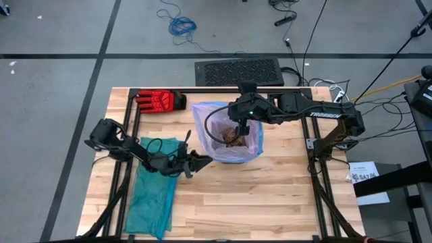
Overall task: Place trash/remove bag and relplace
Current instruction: Remove the pink trash bag from the black trash bin
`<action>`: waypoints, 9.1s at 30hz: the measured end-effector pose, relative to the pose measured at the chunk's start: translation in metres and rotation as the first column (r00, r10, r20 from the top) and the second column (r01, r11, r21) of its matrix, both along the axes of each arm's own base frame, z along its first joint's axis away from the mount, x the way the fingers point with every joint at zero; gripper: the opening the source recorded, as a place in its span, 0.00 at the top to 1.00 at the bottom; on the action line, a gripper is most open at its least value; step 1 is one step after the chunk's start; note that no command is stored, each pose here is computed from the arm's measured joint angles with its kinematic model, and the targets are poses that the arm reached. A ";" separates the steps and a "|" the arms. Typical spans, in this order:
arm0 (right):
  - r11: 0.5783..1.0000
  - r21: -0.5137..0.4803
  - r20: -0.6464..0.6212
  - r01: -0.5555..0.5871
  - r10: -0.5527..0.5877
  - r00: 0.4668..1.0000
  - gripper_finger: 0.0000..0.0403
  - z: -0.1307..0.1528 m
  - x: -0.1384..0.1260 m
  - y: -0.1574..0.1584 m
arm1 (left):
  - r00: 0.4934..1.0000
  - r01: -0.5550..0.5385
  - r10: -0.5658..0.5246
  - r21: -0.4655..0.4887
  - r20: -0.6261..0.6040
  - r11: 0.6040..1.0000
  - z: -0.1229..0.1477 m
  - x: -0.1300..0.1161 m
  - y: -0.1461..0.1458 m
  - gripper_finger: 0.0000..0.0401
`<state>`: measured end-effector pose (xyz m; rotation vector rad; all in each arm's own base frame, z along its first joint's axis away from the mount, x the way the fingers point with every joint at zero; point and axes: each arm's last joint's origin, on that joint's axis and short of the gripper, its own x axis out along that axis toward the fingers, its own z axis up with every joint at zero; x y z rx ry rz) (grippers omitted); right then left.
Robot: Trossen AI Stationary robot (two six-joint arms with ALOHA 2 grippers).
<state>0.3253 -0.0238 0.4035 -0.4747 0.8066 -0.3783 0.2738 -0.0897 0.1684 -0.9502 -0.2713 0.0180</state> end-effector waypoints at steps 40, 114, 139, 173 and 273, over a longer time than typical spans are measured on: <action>0.914 -0.397 -0.074 0.083 -0.122 0.990 1.00 0.012 0.001 -0.008 | 0.882 -0.129 0.377 0.627 -0.282 0.769 0.168 -0.089 0.050 1.00; 0.890 0.452 0.124 0.053 -0.122 0.985 1.00 -0.113 -0.033 0.107 | 0.804 -0.017 0.433 0.711 -0.408 0.703 0.177 -0.078 0.060 1.00; 0.977 -0.033 0.168 -0.209 0.211 0.963 0.54 -0.077 -0.021 0.166 | 0.835 -0.035 0.409 0.706 -0.368 0.707 0.185 -0.087 0.061 1.00; 0.997 0.071 0.272 0.022 -0.040 0.962 1.00 0.021 0.003 0.084 | 0.881 0.101 0.260 0.695 -0.394 0.712 0.191 -0.086 0.057 1.00; 0.982 0.160 0.366 -0.104 0.039 0.930 1.00 0.064 -0.026 0.084 | 0.534 0.270 0.816 0.959 -0.222 0.084 0.177 -0.071 0.052 0.75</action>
